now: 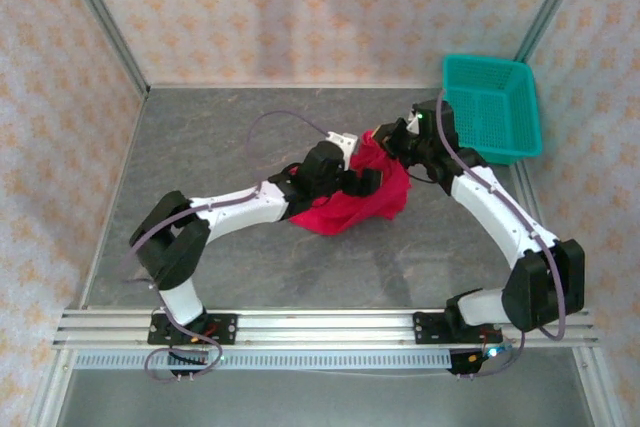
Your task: Fold the inside-out t-shirt
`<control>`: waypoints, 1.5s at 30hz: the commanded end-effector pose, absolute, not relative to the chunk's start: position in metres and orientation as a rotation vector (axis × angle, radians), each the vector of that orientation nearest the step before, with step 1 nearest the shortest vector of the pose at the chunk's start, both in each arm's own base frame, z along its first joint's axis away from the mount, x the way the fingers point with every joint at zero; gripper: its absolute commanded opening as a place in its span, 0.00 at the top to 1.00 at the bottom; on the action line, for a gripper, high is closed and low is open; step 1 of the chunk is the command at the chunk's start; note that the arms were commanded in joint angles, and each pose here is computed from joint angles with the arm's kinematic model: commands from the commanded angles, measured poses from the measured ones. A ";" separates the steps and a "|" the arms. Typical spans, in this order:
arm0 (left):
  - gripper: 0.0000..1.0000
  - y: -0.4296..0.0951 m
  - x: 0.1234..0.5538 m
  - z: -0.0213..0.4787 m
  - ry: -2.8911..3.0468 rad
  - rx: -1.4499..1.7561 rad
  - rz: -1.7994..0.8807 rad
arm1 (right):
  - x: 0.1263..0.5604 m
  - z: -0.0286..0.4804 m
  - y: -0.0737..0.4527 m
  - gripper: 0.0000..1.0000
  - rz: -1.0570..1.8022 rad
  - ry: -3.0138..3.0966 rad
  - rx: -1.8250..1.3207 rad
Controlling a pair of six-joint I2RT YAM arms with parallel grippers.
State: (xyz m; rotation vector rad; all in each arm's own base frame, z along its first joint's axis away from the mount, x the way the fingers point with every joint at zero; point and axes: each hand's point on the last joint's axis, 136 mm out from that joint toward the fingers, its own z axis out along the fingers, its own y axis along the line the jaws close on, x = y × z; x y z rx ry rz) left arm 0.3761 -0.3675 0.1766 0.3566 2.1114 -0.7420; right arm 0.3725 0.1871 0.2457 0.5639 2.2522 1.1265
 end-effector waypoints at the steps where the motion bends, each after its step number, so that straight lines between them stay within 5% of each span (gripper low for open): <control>1: 0.62 -0.373 0.396 0.198 2.066 0.365 -0.672 | 0.362 0.250 0.179 1.00 1.089 2.255 0.560; 2: 0.88 -0.373 0.397 0.198 2.083 0.378 -0.664 | 0.360 0.249 0.177 1.00 1.066 2.268 0.555; 3: 1.00 -0.372 0.398 0.198 2.098 0.380 -0.653 | 0.359 0.248 0.174 1.00 1.042 2.279 0.556; 5: 1.00 -0.369 0.396 0.203 2.105 0.388 -0.659 | 0.356 0.243 0.165 0.97 0.976 2.311 0.567; 10: 1.00 -0.337 0.397 0.225 2.067 0.274 -0.687 | 0.343 0.223 0.123 0.35 0.737 2.389 0.662; 14: 1.00 -0.313 0.401 0.234 2.053 0.163 -0.733 | 0.327 0.209 0.099 0.26 0.593 2.411 0.694; 24: 1.00 -0.313 0.398 0.245 2.042 0.158 -0.781 | 0.319 0.209 0.155 0.29 0.869 2.368 0.587; 34: 1.00 -0.309 0.394 0.253 2.044 0.162 -0.770 | 0.368 0.166 0.212 0.29 0.955 2.429 0.586; 37: 1.00 -0.300 0.399 0.268 2.032 0.126 -0.744 | 0.378 0.133 0.203 0.50 0.846 2.464 0.653; 40: 1.00 -0.266 0.414 0.305 2.011 -0.003 -0.674 | 0.365 0.094 0.178 0.98 0.715 2.518 0.755; 45: 1.00 -0.189 0.435 0.384 1.880 -0.297 -0.679 | 0.316 0.051 0.134 1.00 0.577 2.551 0.872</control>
